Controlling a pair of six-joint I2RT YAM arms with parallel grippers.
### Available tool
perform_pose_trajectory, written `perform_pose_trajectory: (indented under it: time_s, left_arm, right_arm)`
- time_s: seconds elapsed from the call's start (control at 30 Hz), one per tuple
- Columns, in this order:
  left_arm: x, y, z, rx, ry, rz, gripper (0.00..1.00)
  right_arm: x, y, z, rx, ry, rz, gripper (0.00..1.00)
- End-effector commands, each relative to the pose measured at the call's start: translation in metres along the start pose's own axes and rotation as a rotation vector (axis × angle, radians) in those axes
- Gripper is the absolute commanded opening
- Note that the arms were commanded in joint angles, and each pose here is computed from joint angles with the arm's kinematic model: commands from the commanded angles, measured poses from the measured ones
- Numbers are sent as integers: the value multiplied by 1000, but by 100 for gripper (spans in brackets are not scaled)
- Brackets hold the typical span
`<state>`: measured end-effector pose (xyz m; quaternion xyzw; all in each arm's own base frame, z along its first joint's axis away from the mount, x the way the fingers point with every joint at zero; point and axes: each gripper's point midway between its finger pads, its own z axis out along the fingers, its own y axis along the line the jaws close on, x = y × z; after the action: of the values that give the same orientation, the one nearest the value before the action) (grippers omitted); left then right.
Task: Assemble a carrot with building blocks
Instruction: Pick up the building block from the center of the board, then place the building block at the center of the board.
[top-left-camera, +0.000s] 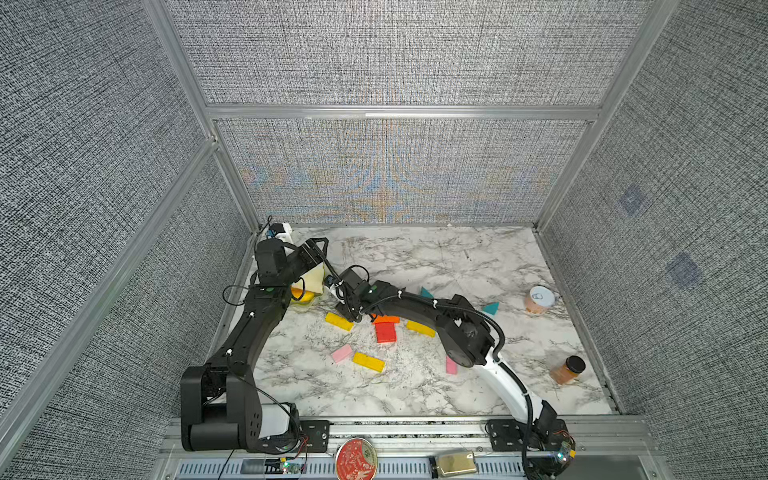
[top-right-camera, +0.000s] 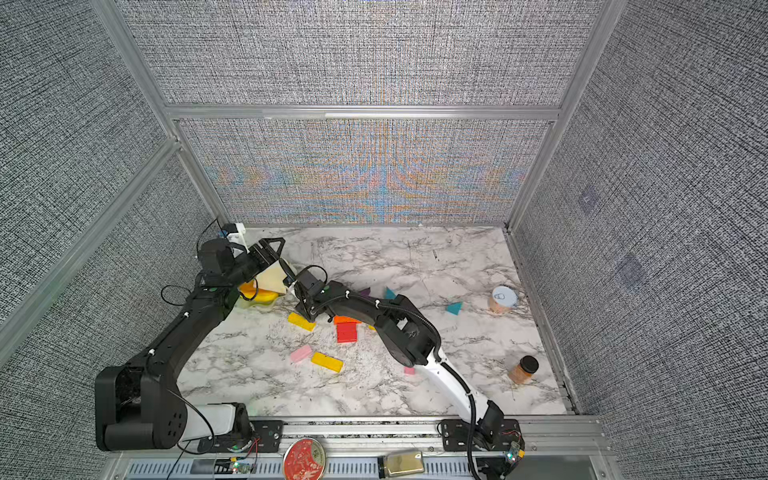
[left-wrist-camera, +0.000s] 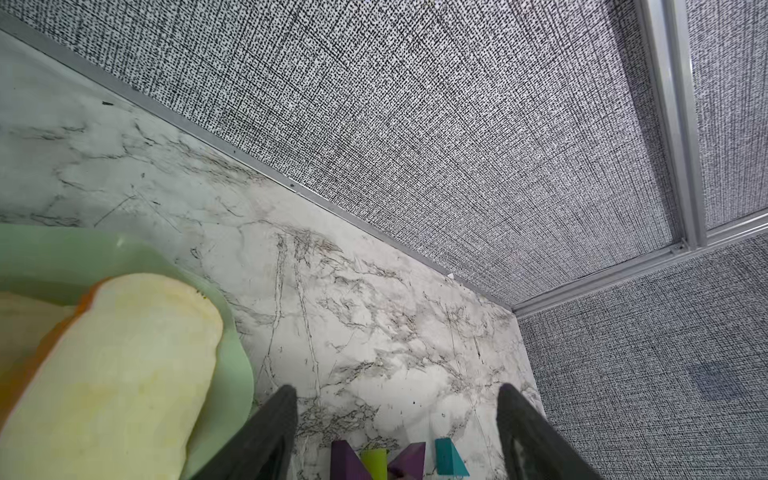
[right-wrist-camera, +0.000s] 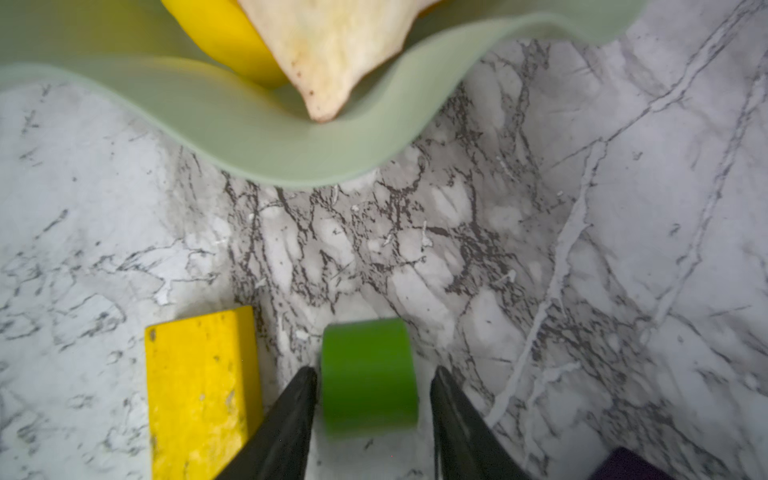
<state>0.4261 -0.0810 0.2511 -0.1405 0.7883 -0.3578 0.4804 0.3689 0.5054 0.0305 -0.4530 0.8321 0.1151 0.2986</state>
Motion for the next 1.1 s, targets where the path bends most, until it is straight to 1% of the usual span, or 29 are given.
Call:
perform_pose_trajectory:
  time_s: [0.0, 0.03, 0.1, 0.13, 0.33, 0.5, 0.6, 0.67, 0.73, 0.83, 0.9, 1.0, 1.07]
  left_arm:
    - [-3, -4, -1, 18, -10, 14, 77]
    - [-3, -5, -1, 19, -12, 16, 77]
    - [-5, -5, -2, 17, -17, 18, 77]
    - [-4, -5, -1, 17, -14, 16, 77]
    - [-5, -6, -2, 24, -13, 14, 77]
    - [-5, -6, -2, 26, -15, 14, 77]
    - [-6, -8, -3, 29, -18, 15, 77]
    - [-5, -7, -3, 27, -15, 14, 77]
    - [-5, -8, -3, 29, -15, 13, 77]
    - [-5, -8, -3, 33, -11, 10, 77]
    - [-4, -9, -3, 37, -11, 9, 77]
    - [-3, -8, -2, 39, -9, 3, 77]
    - [-1, -7, 0, 40, -1, -3, 77]
  right_arm:
    - [1, 4, 2, -26, 1, 11, 41]
    - [1, 5, 2, -28, 3, 11, 40]
    - [-1, 5, -3, -27, 0, 9, 33]
    - [-3, 5, -7, -27, -7, 8, 32]
    - [-24, 3, -34, -20, -79, 16, 30]
    - [-43, -2, -70, -6, -136, 29, 30]
    - [-39, -18, -96, 28, -148, 57, 29]
    - [-28, -39, -117, 84, -152, 81, 30]
    - [-7, -63, -136, 142, -139, 116, 30]
    - [42, -108, -161, 229, -91, 217, 29]
    - [84, -137, -174, 290, -53, 308, 29]
    - [137, -160, -183, 340, 0, 408, 29]
    - [163, -170, -185, 367, 32, 457, 29]
